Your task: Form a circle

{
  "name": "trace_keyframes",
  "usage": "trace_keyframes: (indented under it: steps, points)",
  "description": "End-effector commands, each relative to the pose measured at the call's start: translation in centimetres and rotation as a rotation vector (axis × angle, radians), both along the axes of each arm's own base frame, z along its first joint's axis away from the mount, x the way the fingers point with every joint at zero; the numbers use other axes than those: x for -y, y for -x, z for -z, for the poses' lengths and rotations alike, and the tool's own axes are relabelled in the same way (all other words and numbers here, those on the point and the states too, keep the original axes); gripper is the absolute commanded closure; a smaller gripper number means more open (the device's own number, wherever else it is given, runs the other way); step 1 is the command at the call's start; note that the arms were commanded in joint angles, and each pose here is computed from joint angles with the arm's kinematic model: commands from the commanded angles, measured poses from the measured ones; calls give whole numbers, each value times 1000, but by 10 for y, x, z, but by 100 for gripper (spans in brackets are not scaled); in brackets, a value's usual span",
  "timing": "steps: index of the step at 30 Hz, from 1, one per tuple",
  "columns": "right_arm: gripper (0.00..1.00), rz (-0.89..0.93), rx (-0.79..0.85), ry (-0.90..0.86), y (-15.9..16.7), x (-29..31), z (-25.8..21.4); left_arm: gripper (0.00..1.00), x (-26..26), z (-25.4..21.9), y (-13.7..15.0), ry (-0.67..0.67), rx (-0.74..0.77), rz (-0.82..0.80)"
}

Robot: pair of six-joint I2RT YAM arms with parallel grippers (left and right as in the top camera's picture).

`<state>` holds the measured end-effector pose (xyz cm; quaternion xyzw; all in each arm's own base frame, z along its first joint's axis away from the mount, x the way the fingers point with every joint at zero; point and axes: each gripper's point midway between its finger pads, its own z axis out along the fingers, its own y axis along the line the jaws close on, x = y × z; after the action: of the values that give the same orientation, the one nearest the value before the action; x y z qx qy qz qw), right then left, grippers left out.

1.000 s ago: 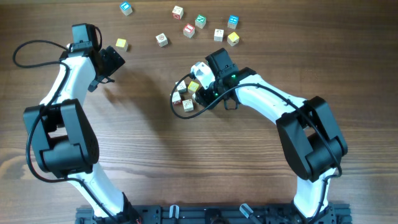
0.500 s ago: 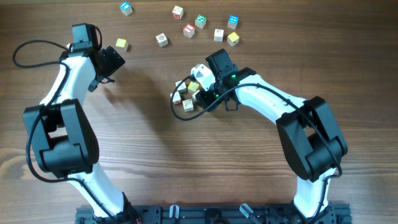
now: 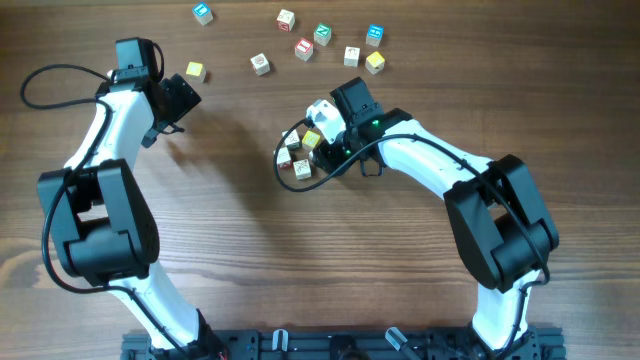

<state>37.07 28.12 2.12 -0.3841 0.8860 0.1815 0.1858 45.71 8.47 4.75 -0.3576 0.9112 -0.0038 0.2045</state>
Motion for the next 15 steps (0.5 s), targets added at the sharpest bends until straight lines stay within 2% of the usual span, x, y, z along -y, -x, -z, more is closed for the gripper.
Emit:
trace_keyframes:
  steps: [1, 8, 10, 15]
  points:
    - [50, 7, -2, -17, 0, -4, -4, 0, -1, -11, -4, -6, 26, 6]
    - [51, 18, -26, -9, 1, -4, 9, 0, -1, -11, -4, -6, 26, 6]
    - [59, 18, -26, -9, 1, -4, 9, 0, -1, -11, -4, -6, 26, 6]
    - [63, 19, -30, -7, 2, -4, 9, 0, -1, -11, -4, -6, 26, 6]
